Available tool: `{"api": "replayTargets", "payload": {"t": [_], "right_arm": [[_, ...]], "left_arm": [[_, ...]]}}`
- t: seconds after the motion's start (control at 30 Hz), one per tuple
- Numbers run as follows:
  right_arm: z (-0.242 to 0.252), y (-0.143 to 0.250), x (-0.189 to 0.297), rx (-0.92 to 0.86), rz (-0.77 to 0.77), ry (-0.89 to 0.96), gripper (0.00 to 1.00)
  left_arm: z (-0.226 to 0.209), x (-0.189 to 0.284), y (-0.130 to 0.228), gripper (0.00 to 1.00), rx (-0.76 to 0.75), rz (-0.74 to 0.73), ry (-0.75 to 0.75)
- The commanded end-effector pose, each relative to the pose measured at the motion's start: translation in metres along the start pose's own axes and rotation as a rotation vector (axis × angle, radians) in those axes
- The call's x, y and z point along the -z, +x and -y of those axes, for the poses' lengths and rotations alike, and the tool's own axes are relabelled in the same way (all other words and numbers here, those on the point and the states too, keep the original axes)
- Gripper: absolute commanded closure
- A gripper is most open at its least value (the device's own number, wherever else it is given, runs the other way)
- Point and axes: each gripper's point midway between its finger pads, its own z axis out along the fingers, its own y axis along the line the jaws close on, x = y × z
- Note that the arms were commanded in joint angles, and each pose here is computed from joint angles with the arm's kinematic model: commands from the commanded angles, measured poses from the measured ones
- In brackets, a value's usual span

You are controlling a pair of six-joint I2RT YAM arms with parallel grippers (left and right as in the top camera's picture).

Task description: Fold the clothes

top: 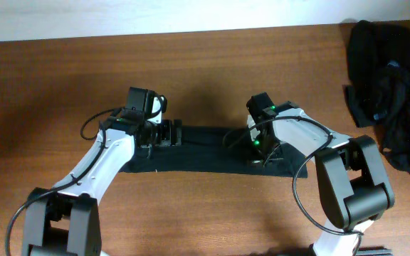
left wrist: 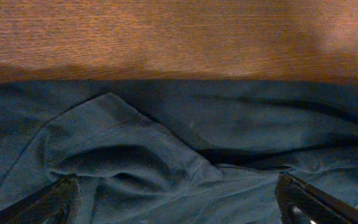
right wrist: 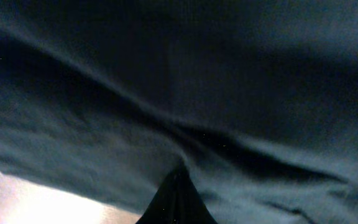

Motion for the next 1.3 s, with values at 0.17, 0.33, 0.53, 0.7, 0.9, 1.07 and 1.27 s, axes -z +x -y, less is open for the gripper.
{"api": "replayTargets", "payload": {"t": [0.17,0.33,0.53,0.7,0.9,1.07,1.27], "right_arm": [[-0.020,-0.002,0.061,0.060,0.134,-0.022,0.96],[-0.052,-0.018,0.090,0.148,0.291,-0.083,0.96],[-0.102,-0.041,0.085,0.273,0.392,-0.184,0.56],[-0.113,-0.057,0.079,0.314,0.443,-0.179,0.33],[-0.067,-0.068,0.082,0.162,0.445,-0.096,0.33],[-0.003,-0.063,0.083,-0.007,0.374,-0.059,0.48],[0.054,-0.049,0.073,-0.114,0.292,-0.014,0.84]], "left_arm": [[0.005,0.010,-0.009,0.00,-0.005,0.031,0.018],[0.005,0.010,-0.009,0.01,-0.005,0.031,0.018],[0.004,0.010,-0.009,0.01,-0.004,0.031,0.017],[0.004,0.010,-0.009,0.01,-0.004,0.031,0.017],[0.005,0.010,-0.009,0.01,-0.004,0.032,0.019],[0.016,0.010,-0.013,0.01,-0.011,0.043,0.083],[0.067,0.013,-0.017,0.52,-0.092,0.069,0.260]]}}
